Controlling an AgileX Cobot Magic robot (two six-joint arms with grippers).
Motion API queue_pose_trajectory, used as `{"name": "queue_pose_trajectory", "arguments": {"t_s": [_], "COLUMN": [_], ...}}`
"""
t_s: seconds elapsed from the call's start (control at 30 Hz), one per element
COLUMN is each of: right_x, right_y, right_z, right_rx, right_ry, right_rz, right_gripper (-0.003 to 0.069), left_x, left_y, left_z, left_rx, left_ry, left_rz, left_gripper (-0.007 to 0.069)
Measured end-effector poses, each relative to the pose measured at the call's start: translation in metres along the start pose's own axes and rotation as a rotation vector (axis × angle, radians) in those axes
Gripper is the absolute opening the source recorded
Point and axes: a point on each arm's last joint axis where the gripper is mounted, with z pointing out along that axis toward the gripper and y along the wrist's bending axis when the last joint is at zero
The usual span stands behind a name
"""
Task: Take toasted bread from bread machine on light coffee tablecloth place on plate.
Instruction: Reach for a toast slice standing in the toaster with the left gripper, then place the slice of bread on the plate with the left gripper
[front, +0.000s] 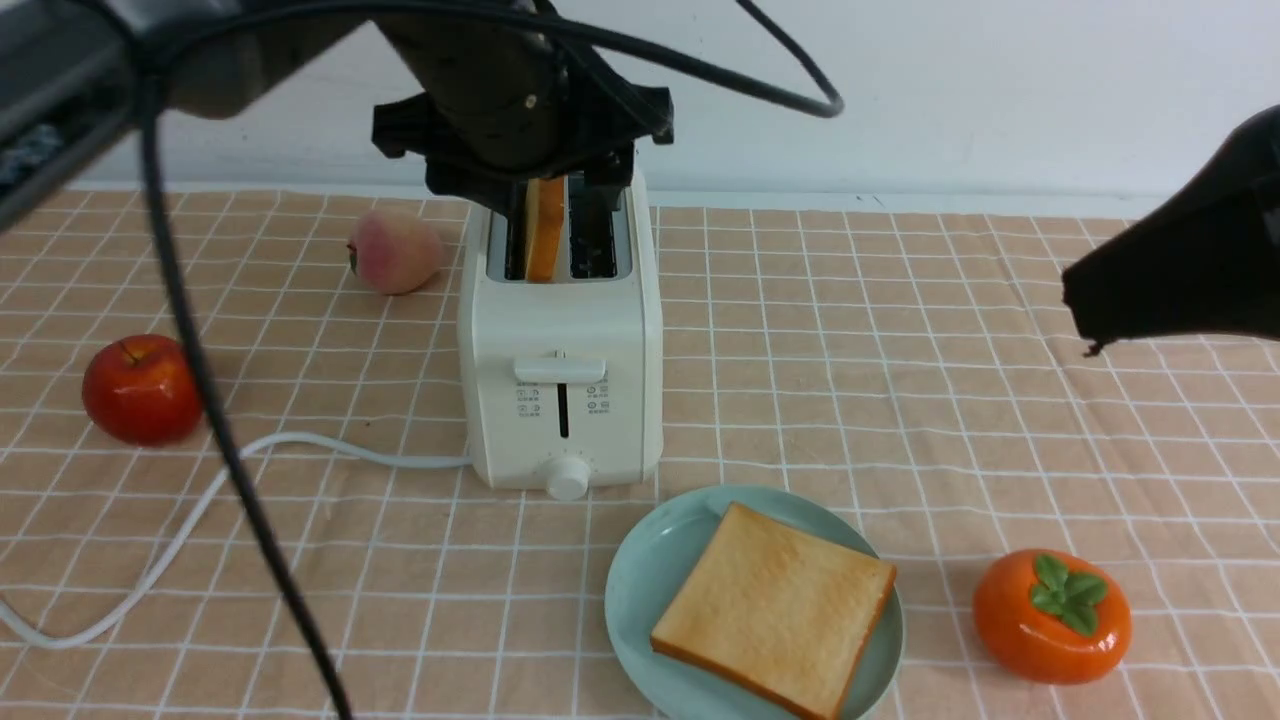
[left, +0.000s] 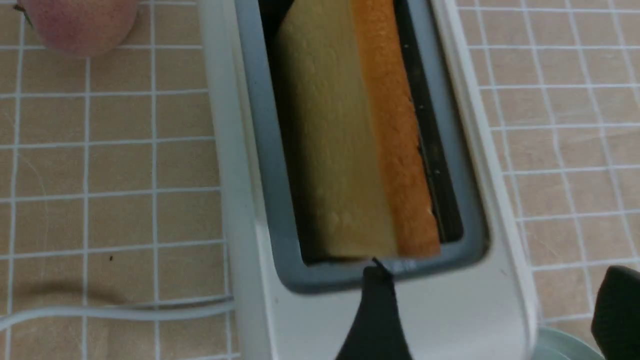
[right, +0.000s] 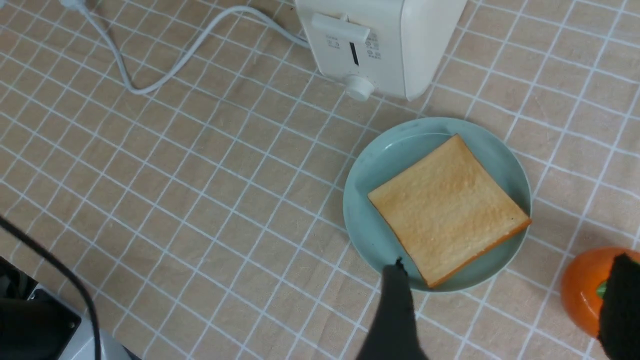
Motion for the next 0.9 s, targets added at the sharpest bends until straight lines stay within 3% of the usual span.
{"name": "queue_pose_trajectory", "arguments": {"t_s": [0.2,0.3,0.53,0.57,0.8,0.83,0.87,0.9], "right_x": [0.002,0.003,0.004,0.004,0.006,0.006,0.006,0.007], "right_y": [0.0,0.0,0.001,0.001,0.002,0.002,0.002,0.002], "right_z": [0.0,0.0,-0.001,-0.002,-0.007,-0.008,-0.008,-0.01], "right_rx": [0.0,-0.001,-0.005,-0.005,-0.007,-0.007,-0.007,-0.008], "right_ry": [0.024,0.037,0.039,0.036,0.023,0.02,0.02,0.015], "right_rz": [0.0,0.001,0.001,0.001,-0.003,-0.003,-0.003,-0.005], "right_gripper": [0.0512,0.0508,0.0498,0.0497,0.0496,0.0496,0.0496,0.0496], "left_x": [-0.014,-0.016,-0.021,-0.025,-0.042,-0.04,-0.04,-0.033], "left_y": [-0.003,-0.002,0.01,0.016,0.033,0.033,0.033,0.032], "left_z": [0.04,0.046,0.031,0.02,-0.084,-0.126,-0.126,-0.169], "left_rx": [-0.079,-0.116,-0.145,-0.14,-0.054,0.006,0.012,0.093], "left_ry": [-0.034,-0.042,-0.01,-0.017,-0.163,-0.219,-0.215,-0.25], "left_rz": [0.047,0.068,0.112,0.101,0.042,0.064,0.07,0.116], "left_gripper": [0.0519,0.0463,0.0095,0.0043,0.0045,0.0045,0.0045,0.0045]}}
